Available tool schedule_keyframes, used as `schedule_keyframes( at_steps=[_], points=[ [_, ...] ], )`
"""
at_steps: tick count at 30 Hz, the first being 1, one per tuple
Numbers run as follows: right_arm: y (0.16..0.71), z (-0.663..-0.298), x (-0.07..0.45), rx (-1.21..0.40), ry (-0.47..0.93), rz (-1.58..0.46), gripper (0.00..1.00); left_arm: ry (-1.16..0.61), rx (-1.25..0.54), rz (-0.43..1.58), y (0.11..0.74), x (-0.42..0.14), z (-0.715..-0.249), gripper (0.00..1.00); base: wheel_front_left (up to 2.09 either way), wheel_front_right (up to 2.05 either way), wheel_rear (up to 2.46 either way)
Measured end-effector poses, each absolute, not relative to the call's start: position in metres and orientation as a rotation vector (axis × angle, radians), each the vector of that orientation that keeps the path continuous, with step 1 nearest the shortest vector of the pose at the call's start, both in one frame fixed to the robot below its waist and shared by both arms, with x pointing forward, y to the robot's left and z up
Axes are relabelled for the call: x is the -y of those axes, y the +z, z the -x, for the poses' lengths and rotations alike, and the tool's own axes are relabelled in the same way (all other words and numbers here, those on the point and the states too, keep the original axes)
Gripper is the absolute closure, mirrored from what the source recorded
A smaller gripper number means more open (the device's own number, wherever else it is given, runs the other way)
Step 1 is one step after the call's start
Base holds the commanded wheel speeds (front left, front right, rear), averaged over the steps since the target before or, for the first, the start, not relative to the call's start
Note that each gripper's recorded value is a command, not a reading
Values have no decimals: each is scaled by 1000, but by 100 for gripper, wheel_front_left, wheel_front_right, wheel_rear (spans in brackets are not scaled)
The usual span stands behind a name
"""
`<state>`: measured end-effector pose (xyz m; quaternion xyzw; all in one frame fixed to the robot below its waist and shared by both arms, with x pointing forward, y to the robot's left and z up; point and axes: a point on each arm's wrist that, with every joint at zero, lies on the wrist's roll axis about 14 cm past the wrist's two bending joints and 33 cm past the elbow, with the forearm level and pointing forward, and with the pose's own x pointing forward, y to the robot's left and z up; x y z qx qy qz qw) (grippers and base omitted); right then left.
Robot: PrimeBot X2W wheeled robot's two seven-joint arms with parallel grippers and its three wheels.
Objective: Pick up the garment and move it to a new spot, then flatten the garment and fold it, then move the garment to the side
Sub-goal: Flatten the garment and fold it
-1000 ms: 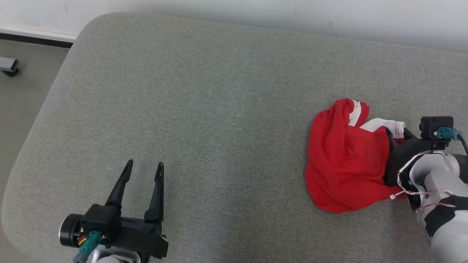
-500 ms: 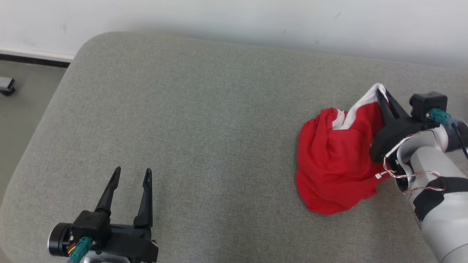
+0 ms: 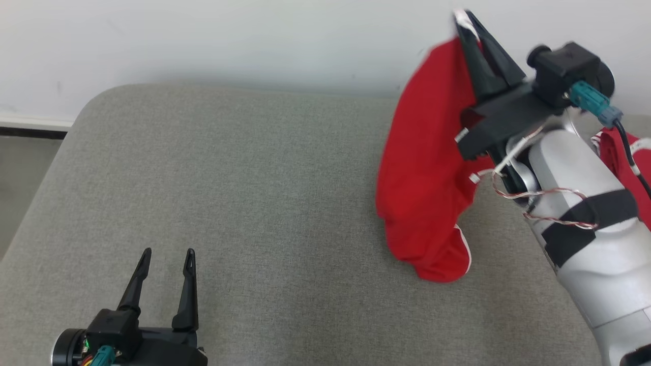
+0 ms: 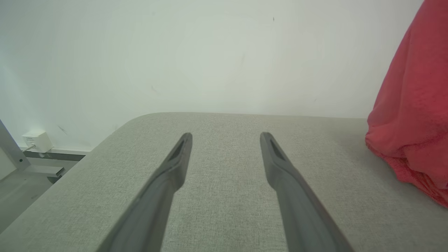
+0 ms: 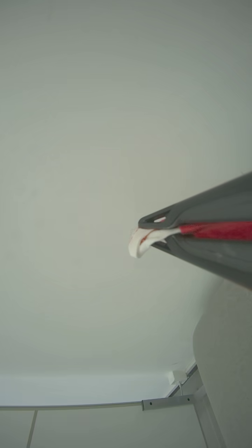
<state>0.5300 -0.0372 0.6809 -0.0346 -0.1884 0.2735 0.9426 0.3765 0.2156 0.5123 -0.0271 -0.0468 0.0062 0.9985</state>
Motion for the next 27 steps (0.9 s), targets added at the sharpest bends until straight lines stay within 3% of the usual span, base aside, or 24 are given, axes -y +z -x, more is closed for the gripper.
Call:
schedule_keyframes(
  at_steps=[9,16,23,27],
  points=[
    [749,-480,-11,601,713,37,100,-1,112,51,518,-210,-375,0,0,0,0],
    [680,-451,-2,469,732,-26,100,1,104,56,515,-207,-369,0,0,0,0],
    [615,-422,48,328,605,-91,100,-14,101,63,513,-199,-364,0,0,0,0],
    [578,-401,95,247,464,-117,100,-36,106,68,515,-191,-364,0,0,0,0]
  ],
)
